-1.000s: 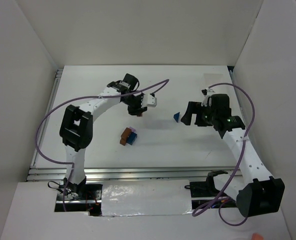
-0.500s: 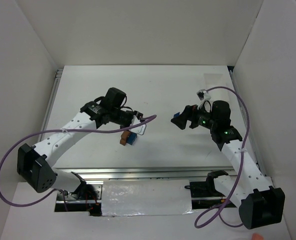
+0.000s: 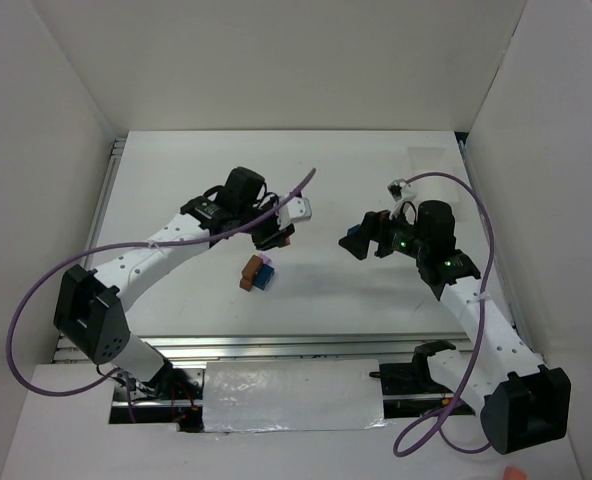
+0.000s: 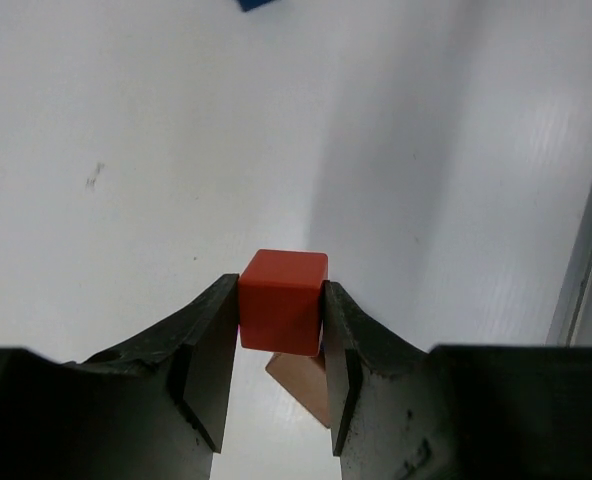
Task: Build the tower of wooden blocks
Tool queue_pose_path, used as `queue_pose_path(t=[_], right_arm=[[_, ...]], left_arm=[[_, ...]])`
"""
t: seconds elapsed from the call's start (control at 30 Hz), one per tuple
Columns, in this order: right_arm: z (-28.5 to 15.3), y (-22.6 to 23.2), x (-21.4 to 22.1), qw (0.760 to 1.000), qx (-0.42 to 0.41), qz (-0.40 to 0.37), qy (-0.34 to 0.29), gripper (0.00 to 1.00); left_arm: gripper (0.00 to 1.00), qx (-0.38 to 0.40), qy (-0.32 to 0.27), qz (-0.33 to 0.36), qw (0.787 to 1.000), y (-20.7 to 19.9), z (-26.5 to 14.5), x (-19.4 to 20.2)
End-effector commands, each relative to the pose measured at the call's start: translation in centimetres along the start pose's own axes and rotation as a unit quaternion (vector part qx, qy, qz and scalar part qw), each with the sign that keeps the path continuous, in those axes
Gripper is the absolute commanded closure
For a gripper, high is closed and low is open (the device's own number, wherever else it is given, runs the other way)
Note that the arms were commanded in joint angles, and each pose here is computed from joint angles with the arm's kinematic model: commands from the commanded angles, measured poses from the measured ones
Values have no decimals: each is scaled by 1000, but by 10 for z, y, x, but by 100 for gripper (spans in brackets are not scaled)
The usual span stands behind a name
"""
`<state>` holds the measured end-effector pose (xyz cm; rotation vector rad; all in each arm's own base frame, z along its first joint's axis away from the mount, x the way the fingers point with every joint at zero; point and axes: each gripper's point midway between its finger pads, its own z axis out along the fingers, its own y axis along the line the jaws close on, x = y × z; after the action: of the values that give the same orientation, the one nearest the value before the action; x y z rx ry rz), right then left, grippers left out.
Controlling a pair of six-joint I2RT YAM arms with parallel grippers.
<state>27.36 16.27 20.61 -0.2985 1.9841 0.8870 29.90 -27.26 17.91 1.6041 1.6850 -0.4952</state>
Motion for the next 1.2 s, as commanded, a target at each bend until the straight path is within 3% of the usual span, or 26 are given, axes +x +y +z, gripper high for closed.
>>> queue_pose_path(t=[0.0, 0.07, 0.1, 0.13, 0.27, 0.3, 0.47, 0.6, 0.67, 0.73, 0.87, 0.93, 1.0, 1.17], right_arm=[[0, 1, -15, 1000, 13, -7, -14, 0], [-2, -7, -16, 999, 39, 3, -17, 0], [-2, -10, -14, 999, 48, 9, -14, 0], [-2, -13, -14, 998, 57, 17, -17, 0], [-3, -24, -12, 996, 87, 29, -17, 0], [-4, -25, -12, 995, 91, 29, -18, 0], [-5, -30, -12, 994, 105, 38, -21, 0], [-7, -34, -11, 992, 115, 40, -24, 0], [-6, -35, -9, 992, 116, 41, -23, 0], [-5, -36, -8, 992, 119, 44, -19, 0], [-4, -37, -7, 992, 118, 47, -16, 0], [-4, -35, -7, 992, 115, 46, -16, 0], [-4, -34, -6, 992, 113, 48, -15, 0], [-6, -34, -7, 992, 115, 47, -16, 0]], left_arm=[[100, -125, -66, -206, 968, 44, -16, -50], [100, -162, -69, -328, 928, 50, -21, -60], [100, -212, -20, -374, 903, 53, -27, -40], [100, -235, -24, -438, 867, 59, -32, -45], [100, -336, 53, -556, 758, 56, -47, -1], [100, -381, 52, -583, 716, 63, -55, 7], [100, -394, 96, -616, 675, 46, -54, 32], [100, -449, 111, -642, 612, 43, -68, 50], [100, -459, 108, -650, 596, 41, -70, 54], [100, -475, 101, -670, 562, 40, -71, 58], [100, -465, 88, -720, 508, 39, -62, 60], [100, -461, 109, -726, 499, 37, -56, 67], [100, -472, 116, -733, 475, 40, -53, 70], [100, -487, 148, -728, 459, 41, -51, 76]])
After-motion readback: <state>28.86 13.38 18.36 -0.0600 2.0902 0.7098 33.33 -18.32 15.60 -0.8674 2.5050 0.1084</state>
